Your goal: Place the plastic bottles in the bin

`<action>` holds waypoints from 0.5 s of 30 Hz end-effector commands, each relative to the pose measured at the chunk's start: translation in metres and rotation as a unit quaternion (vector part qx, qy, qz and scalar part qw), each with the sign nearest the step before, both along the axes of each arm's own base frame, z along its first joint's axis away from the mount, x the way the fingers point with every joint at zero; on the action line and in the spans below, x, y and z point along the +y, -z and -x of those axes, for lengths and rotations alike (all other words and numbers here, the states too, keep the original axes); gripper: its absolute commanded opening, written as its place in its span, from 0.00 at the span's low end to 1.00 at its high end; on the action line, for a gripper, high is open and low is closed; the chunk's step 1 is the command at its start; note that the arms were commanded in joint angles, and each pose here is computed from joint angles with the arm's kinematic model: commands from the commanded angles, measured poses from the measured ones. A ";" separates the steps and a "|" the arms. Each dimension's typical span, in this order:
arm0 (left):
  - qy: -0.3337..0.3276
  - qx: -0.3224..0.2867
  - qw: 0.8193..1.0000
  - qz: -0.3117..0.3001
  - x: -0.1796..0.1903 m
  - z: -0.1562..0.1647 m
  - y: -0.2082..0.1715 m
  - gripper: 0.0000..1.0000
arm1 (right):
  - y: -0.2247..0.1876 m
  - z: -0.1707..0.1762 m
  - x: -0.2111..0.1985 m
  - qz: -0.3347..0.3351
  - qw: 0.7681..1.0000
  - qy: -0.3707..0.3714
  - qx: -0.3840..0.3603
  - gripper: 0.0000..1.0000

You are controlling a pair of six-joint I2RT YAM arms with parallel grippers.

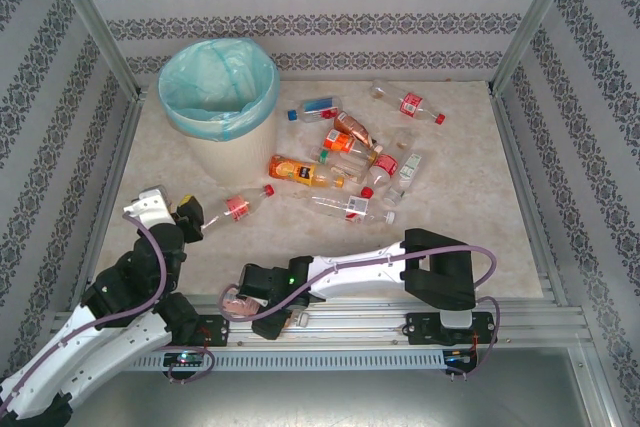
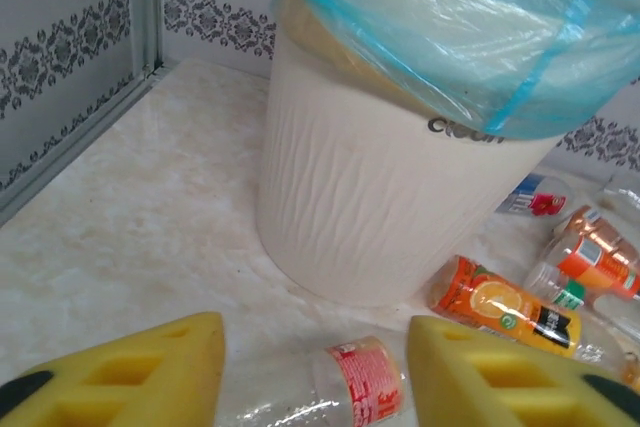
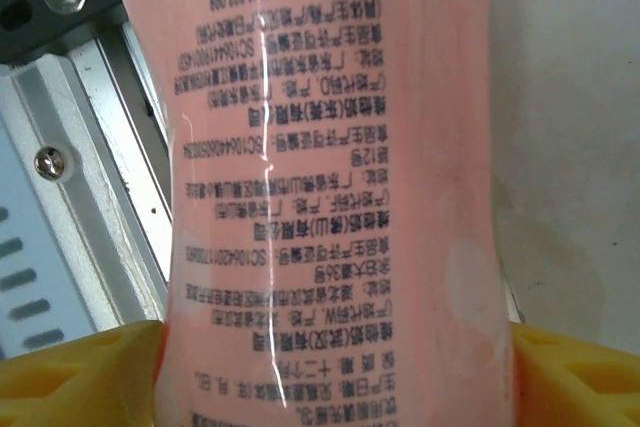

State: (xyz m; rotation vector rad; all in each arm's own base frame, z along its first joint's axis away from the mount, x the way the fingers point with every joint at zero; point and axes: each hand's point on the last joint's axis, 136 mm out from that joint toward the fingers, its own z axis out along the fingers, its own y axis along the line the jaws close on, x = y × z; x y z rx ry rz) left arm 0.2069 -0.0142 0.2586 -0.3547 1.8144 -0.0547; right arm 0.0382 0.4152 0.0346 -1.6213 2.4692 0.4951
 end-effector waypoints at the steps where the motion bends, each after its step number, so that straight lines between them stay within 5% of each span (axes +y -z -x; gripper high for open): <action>1: -0.004 0.002 0.999 -0.036 0.008 0.004 -0.008 0.60 | -0.007 0.001 0.000 0.001 1.000 -0.011 0.001 0.70; 9: 0.152 -0.022 0.988 -0.022 -0.045 0.001 -0.034 0.73 | -0.085 -0.035 -0.021 -0.112 0.992 0.044 -0.038 0.58; 15: 0.375 -0.031 0.926 0.040 -0.133 0.017 -0.062 0.78 | -0.169 -0.086 -0.065 -0.254 0.958 0.108 -0.080 0.58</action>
